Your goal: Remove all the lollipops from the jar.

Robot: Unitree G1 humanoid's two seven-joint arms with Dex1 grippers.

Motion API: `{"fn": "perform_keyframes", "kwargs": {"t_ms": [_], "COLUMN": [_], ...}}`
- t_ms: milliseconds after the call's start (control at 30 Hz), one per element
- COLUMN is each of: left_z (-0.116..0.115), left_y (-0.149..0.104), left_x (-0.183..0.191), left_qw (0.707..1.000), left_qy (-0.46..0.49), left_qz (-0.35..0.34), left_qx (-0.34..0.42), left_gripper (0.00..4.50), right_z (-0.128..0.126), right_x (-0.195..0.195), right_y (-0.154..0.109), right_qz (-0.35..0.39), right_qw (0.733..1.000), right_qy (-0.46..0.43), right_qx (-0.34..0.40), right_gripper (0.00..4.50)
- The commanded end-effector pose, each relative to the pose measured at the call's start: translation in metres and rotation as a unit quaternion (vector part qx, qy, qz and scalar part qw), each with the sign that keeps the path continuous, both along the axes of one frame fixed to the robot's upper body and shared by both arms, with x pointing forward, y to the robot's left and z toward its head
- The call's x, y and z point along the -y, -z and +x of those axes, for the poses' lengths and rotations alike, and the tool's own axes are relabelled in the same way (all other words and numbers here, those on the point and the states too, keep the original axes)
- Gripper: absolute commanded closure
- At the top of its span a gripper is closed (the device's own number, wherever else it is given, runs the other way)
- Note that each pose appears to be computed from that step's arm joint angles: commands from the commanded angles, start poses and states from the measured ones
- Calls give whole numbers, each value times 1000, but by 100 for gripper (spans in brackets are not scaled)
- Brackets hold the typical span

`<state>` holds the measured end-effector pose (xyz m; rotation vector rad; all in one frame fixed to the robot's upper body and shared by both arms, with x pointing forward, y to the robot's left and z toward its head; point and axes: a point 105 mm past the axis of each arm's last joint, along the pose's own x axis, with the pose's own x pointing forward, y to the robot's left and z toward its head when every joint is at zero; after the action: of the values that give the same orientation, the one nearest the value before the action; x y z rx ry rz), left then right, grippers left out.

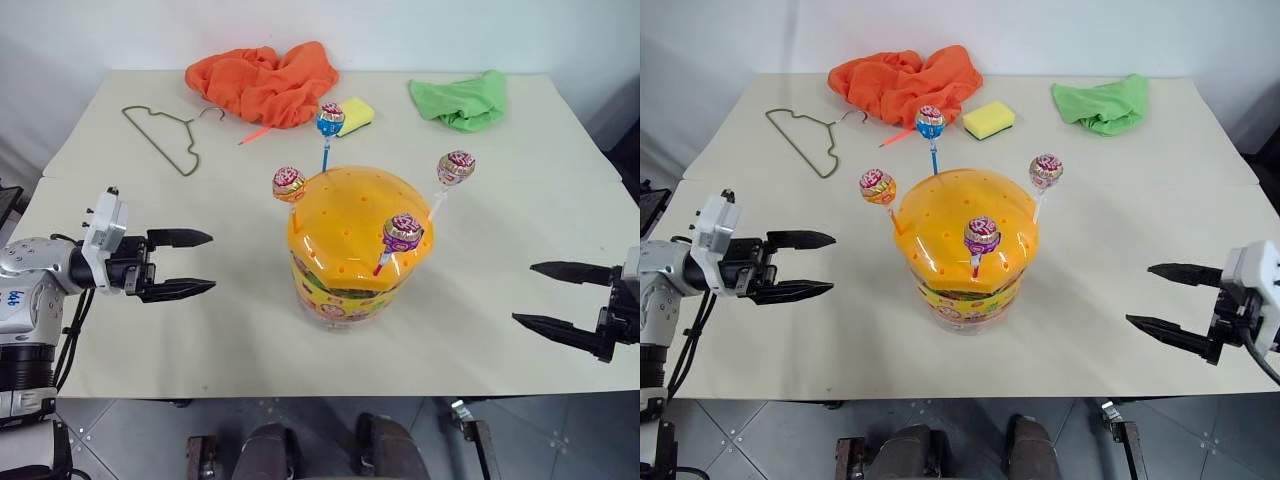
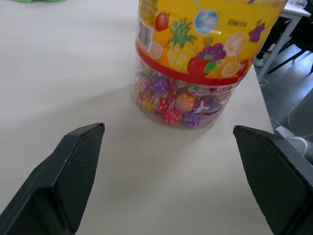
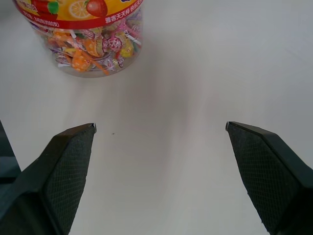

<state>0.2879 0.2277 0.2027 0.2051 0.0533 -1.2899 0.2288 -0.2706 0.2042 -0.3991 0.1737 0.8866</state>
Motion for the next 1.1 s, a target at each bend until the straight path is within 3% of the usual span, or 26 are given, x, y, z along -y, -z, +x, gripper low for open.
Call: {"fn": "perform_keyframes", "kwargs": {"t_ms": [33,200,400,733,933,1100], "left_z": [-1,6,13,3,-18,-42], "left_y": [-15,-25,-78,-124,-125,-111], "left_x": [-3,-3,9,64,90,101], "left_qw": [1000,998,966,974,968,958], "left_qy": [-13,-40,-91,43,154,238], "left_qz": [-7,8,-12,-19,-12,21], "left_qx": [27,47,240,220,198,157], "left_gripper": [0,0,0,0,0,0], "right_z": [3,15,18,2,-3,-10], "right_x": [-6,-16,-21,-27,-25,-22], "right_y": [-12,-15,-26,-34,-31,-27], "right_qz": [-3,5,30,61,62,64], "right_qw": [1000,999,997,995,995,994], "right_qy": [-15,-29,-40,-28,-11,4], "right_qx": [19,39,54,77,82,83], "right_gripper": [4,4,4,4,4,4]}}
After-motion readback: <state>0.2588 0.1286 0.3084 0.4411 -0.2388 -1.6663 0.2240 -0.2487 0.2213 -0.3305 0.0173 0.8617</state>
